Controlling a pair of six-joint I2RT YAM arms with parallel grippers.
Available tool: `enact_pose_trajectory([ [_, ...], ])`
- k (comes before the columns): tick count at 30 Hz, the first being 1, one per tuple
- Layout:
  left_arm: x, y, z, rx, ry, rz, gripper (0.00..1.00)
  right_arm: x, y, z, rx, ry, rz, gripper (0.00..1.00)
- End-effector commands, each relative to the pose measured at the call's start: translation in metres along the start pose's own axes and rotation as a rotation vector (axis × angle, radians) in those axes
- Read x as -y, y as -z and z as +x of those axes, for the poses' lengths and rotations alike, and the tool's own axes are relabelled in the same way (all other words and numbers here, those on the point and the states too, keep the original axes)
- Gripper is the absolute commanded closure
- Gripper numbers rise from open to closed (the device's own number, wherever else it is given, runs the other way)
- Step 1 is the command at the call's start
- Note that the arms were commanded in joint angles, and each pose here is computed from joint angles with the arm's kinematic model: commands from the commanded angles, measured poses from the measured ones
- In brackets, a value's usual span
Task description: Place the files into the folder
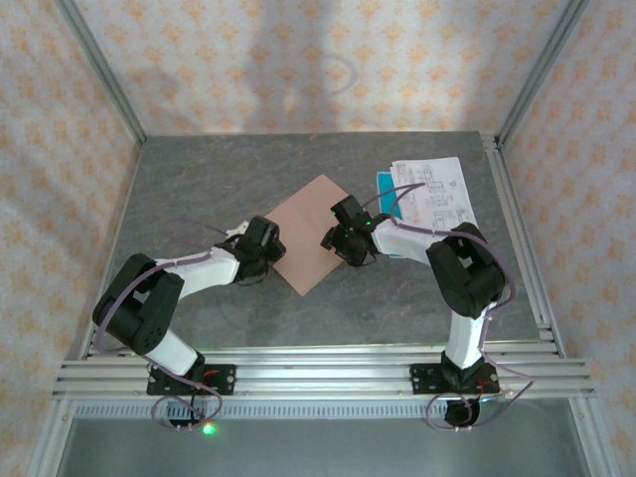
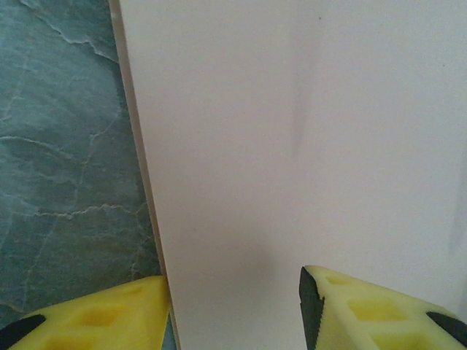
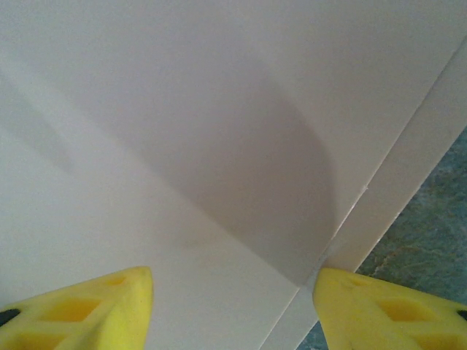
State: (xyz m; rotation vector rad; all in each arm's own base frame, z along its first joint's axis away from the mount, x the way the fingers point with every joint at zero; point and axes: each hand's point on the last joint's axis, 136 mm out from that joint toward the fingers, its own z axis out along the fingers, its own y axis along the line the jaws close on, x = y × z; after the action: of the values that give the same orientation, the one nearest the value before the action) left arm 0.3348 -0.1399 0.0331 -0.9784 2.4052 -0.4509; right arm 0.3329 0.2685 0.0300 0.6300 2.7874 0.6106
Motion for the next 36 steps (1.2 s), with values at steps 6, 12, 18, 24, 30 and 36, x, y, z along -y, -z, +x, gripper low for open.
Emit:
enact_pose_trajectory([
  [6, 0.017, 0.003, -0.009, 0.022, 0.013, 0.05, 0.52, 0.033, -0.021, 0.01, -0.046, -0.004, 0.111, 0.38],
  [12, 0.022, 0.006, -0.009, 0.029, 0.039, 0.089, 0.52, 0.033, -0.022, 0.01, -0.049, -0.002, 0.109, 0.38],
  [18, 0.029, 0.004, -0.002, 0.024, 0.089, 0.173, 0.52, 0.03, -0.025, 0.011, -0.066, -0.004, 0.094, 0.37],
  [24, 0.032, 0.0, 0.007, 0.017, 0.117, 0.227, 0.52, 0.031, -0.028, 0.012, -0.084, -0.009, 0.084, 0.37],
  [30, 0.037, 0.001, 0.016, 0.016, 0.104, 0.249, 0.54, 0.032, -0.029, 0.013, -0.095, -0.011, 0.084, 0.37],
  [36, 0.039, 0.004, 0.022, 0.021, 0.1, 0.269, 0.56, 0.033, -0.03, 0.013, -0.099, -0.013, 0.084, 0.37],
])
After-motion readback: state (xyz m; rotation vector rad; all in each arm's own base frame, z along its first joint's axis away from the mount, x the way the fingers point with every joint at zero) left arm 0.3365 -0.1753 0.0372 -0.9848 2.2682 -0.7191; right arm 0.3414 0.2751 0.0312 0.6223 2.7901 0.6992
